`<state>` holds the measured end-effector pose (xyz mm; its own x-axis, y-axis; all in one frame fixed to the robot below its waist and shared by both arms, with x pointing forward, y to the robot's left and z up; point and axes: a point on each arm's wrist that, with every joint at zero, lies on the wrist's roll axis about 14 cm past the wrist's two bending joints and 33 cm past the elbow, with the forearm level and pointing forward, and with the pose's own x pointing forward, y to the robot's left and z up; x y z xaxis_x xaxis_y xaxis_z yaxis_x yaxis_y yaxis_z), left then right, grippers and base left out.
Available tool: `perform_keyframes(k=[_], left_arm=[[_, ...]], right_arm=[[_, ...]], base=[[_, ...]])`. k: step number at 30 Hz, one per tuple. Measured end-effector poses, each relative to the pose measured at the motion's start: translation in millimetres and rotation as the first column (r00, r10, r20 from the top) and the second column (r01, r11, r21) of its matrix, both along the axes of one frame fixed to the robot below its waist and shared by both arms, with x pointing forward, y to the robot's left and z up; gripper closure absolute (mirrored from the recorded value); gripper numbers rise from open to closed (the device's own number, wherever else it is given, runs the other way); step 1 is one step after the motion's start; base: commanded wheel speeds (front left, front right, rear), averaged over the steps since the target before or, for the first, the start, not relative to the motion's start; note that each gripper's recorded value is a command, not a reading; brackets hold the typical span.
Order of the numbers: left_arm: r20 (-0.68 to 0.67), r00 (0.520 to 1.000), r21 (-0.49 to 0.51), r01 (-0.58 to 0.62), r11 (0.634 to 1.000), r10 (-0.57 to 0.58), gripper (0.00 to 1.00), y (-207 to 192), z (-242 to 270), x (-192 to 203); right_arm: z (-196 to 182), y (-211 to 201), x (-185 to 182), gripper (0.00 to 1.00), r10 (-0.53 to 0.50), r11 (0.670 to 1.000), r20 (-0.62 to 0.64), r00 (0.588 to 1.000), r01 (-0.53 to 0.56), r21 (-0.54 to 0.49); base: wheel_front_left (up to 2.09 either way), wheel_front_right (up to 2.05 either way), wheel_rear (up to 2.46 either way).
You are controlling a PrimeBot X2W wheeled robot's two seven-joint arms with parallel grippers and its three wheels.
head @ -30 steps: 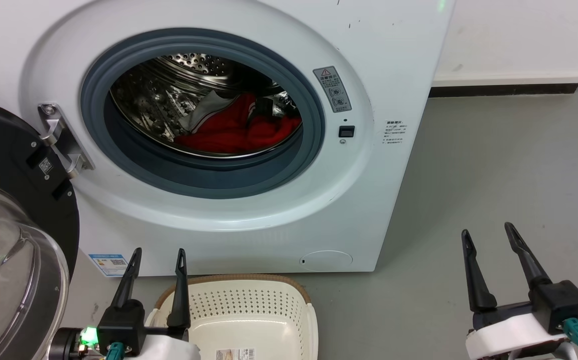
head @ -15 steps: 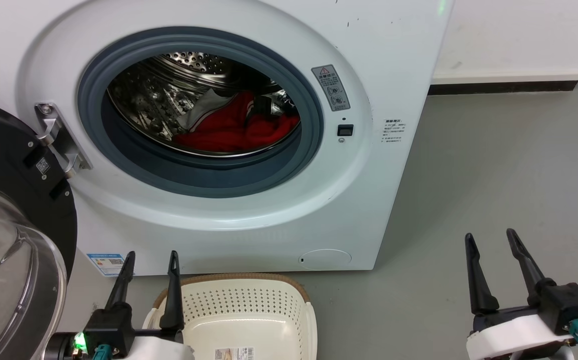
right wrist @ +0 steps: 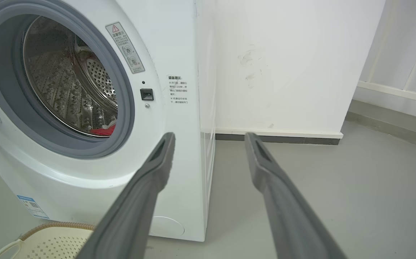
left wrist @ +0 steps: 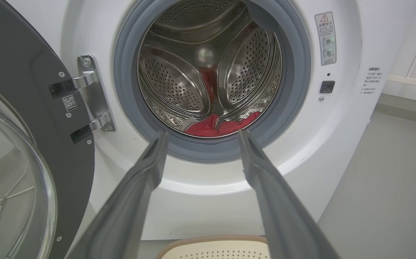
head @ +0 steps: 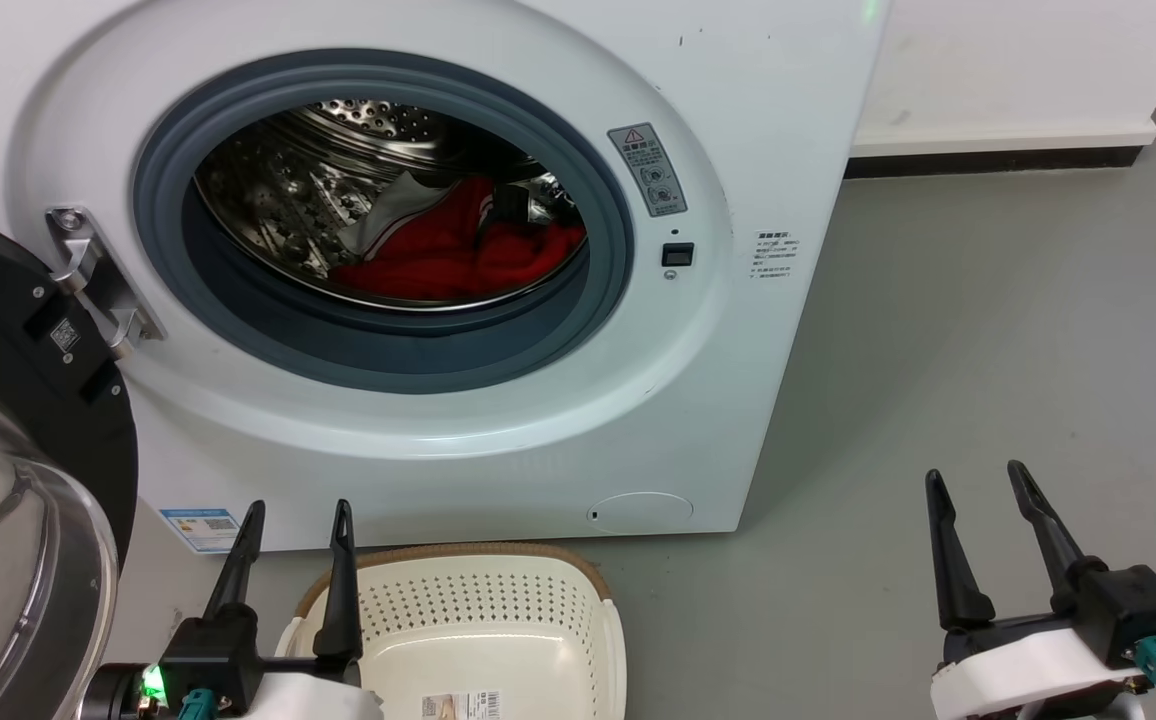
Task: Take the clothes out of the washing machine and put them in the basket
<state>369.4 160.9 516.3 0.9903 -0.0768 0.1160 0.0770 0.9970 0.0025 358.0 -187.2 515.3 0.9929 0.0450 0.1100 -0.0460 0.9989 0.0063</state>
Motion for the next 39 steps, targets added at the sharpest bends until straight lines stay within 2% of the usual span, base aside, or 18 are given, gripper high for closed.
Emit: perform_keyframes(k=[8, 14, 20, 25, 32, 36, 39], left_arm=[[-0.030, 0.999, 0.002, 0.028, 1.000, -0.028, 0.00, -5.5, -10.0, 5.7], [-0.068, 0.995, 0.035, 0.077, 0.996, -0.075, 0.00, -8.0, -26.1, 36.1], [-0.053, 0.989, 0.116, 0.146, 0.982, -0.141, 0.00, -1.8, -31.9, 104.0], [-0.101, 0.976, 0.173, 0.208, 0.963, -0.192, 0.00, -0.6, -53.8, 177.0], [-0.272, 0.916, 0.243, 0.361, 0.900, -0.294, 0.00, -37.9, -82.3, 277.5], [-0.392, 0.880, 0.322, 0.403, 0.856, -0.267, 0.00, -40.8, -109.5, 320.0], [-0.467, 0.855, 0.333, 0.408, 0.850, -0.227, 0.00, -39.6, -129.3, 346.0]], right_arm=[[-3.2, -19.4, -0.3, 0.00, -0.058, 0.998, -0.011, 0.998, 0.058, -0.008], [-9.2, -32.8, 13.8, 0.00, -0.097, 0.995, -0.029, 0.995, 0.097, 0.001], [-25.6, -41.5, 35.4, 0.00, -0.119, 0.993, -0.070, 0.990, 0.121, 0.019], [-59.8, -47.7, 46.7, 0.00, -0.135, 0.990, -0.162, 0.977, 0.140, 0.016], [-97.7, -47.7, 63.4, 0.00, -0.129, 0.990, -0.249, 0.960, 0.138, 0.016], [-115.4, -44.8, 67.9, 0.00, -0.119, 0.992, -0.289, 0.950, 0.129, 0.016], [-121.8, -43.4, 68.0, 0.00, -0.116, 0.992, -0.306, 0.945, 0.126, 0.015]], base=[[0.00, 0.00, 0.00], [0.00, 0.00, 0.00], [0.00, 0.00, 0.00], [0.00, 0.00, 0.00], [0.00, 0.00, 0.00], [0.00, 0.00, 0.00], [0.00, 0.00, 0.00]])
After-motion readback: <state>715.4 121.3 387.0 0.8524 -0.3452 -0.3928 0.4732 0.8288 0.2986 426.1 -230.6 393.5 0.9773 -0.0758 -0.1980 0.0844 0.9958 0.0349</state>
